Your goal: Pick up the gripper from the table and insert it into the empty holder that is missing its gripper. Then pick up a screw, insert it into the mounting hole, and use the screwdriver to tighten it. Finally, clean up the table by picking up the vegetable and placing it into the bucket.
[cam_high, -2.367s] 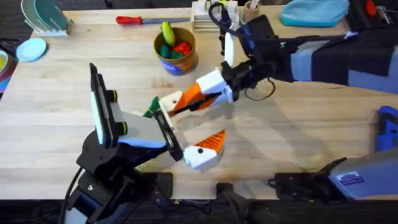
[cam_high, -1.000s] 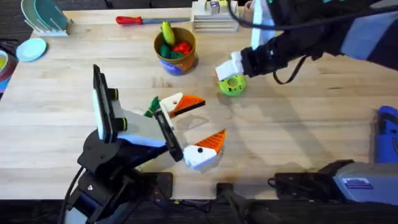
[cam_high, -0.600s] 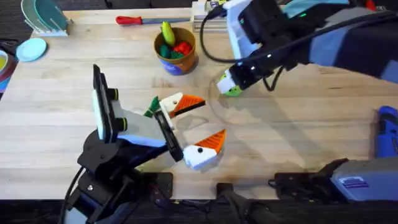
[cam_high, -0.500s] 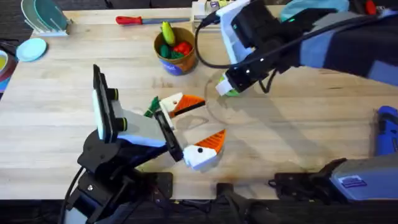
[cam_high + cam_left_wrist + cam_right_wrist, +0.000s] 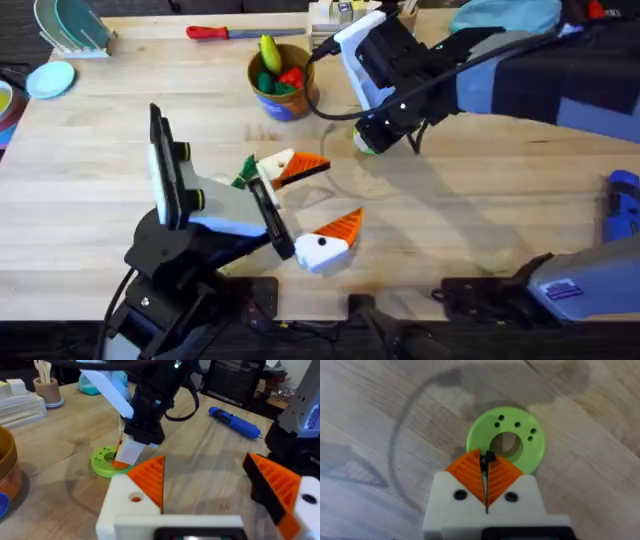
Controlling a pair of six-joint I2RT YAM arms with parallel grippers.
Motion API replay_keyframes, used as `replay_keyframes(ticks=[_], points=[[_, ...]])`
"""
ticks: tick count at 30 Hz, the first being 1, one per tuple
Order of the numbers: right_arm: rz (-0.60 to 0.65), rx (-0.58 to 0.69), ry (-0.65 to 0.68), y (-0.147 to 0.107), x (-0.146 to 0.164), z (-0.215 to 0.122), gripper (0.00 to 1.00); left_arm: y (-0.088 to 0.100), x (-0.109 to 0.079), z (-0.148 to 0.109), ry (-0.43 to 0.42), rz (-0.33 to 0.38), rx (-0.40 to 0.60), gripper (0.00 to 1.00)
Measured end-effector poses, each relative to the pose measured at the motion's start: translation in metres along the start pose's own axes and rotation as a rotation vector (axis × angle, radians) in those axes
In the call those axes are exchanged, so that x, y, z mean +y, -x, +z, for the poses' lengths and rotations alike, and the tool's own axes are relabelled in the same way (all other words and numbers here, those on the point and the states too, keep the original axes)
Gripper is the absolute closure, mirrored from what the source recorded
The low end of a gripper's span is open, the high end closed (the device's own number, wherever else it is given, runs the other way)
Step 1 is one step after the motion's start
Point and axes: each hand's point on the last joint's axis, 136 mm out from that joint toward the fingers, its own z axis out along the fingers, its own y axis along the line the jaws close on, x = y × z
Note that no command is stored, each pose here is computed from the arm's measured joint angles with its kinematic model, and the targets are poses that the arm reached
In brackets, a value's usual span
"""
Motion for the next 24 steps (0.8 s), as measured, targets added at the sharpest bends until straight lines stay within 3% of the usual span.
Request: replay_keyframes(ticks=[3,13,24], points=[[0.0,-0.001,-0.004,0.0,-0.001,0.0,0.993,0.0,0.0,0.0,0.0,0.0,0.0,0.008],[0.005,0.035,-0.04,-0.004,-0.007,-0.006,0.996,0.0,0.0,0.0,0.0,0.0,0.0,0.008],[0.011,-0.039,-0.065,0.033,-0.014,-0.037,0.996,0.0,0.0,0.0,0.0,0.0,0.0,0.008]])
